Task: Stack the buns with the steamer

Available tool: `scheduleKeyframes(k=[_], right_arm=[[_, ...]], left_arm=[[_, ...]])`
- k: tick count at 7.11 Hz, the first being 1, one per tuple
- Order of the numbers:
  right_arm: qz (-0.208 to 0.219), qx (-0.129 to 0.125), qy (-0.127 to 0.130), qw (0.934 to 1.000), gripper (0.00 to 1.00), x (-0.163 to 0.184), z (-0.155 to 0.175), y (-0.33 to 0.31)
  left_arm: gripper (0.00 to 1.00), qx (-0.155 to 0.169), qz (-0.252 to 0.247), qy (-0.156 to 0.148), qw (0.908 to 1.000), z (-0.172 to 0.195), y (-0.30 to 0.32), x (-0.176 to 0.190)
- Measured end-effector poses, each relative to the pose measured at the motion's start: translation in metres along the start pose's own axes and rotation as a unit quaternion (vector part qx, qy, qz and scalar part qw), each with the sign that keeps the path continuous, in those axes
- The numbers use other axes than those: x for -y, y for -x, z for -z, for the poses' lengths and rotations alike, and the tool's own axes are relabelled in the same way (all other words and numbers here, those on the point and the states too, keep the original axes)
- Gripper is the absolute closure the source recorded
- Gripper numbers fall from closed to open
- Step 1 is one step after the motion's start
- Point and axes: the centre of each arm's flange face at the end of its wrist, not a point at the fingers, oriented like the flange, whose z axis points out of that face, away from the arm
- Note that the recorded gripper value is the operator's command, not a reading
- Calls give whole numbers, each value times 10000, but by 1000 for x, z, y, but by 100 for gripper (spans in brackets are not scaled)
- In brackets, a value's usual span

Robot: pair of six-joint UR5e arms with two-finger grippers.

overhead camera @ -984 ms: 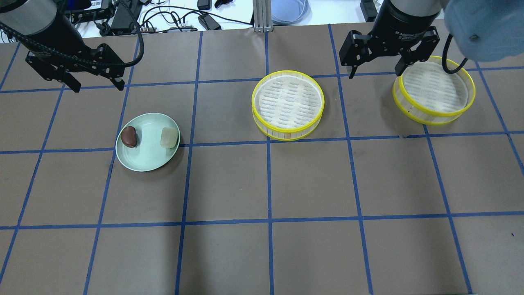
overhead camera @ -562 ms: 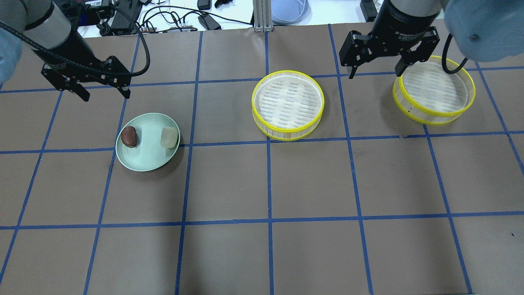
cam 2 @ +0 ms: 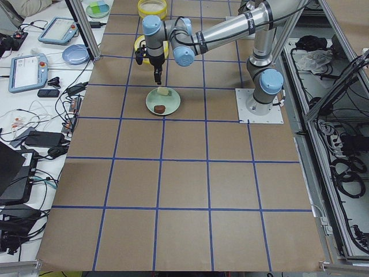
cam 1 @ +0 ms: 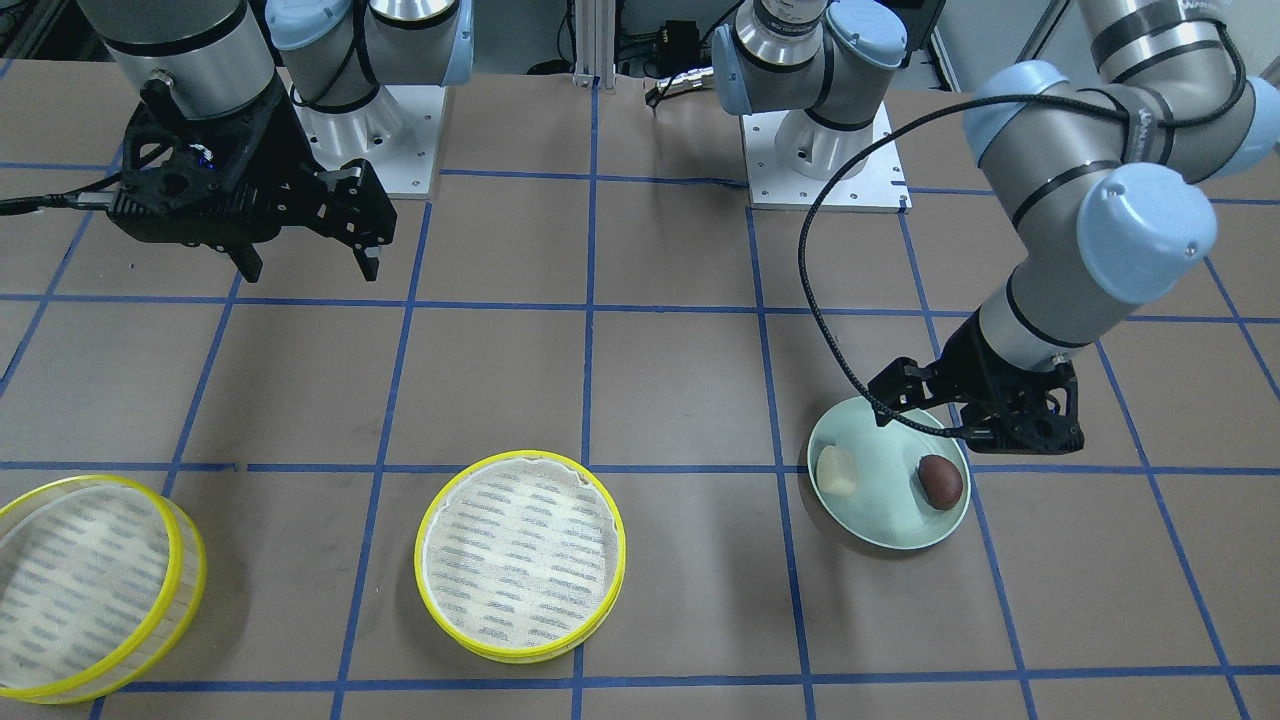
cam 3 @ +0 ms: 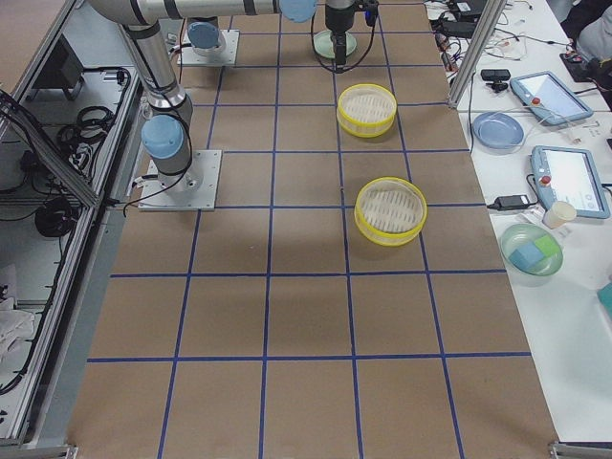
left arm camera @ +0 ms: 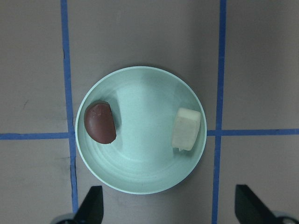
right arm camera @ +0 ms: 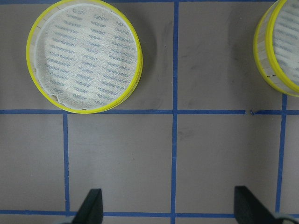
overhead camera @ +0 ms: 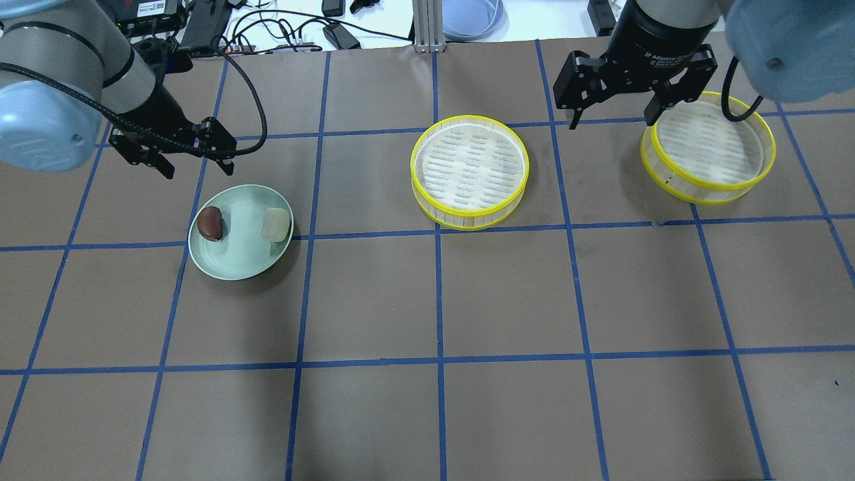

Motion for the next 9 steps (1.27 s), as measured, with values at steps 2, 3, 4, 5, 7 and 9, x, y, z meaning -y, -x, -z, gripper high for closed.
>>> scheduleKeyframes(k=[2,3,4,5,7,9], right_arm=[[-1,0,3,10000,0,0,0,0],[-1,-10,3,10000,0,0,0,0],[-1,-22,2,10000,0,0,0,0],[-1,-27,2,10000,0,0,0,-1],[12,-34,-33,10000,0,1,1,-1],[-36,-30,-173,9998,0,8,3,-10]], left_arm=[[6,-228,-27,258,9994,-46,2,16],[9,-274,-107,368,9989,-71,5,24],[11,-369,-157,433,9983,-92,6,31],[16,-533,-153,481,9973,-109,5,36],[98,-701,-154,569,9958,-124,2,38],[100,-708,-201,572,9956,-125,3,40]])
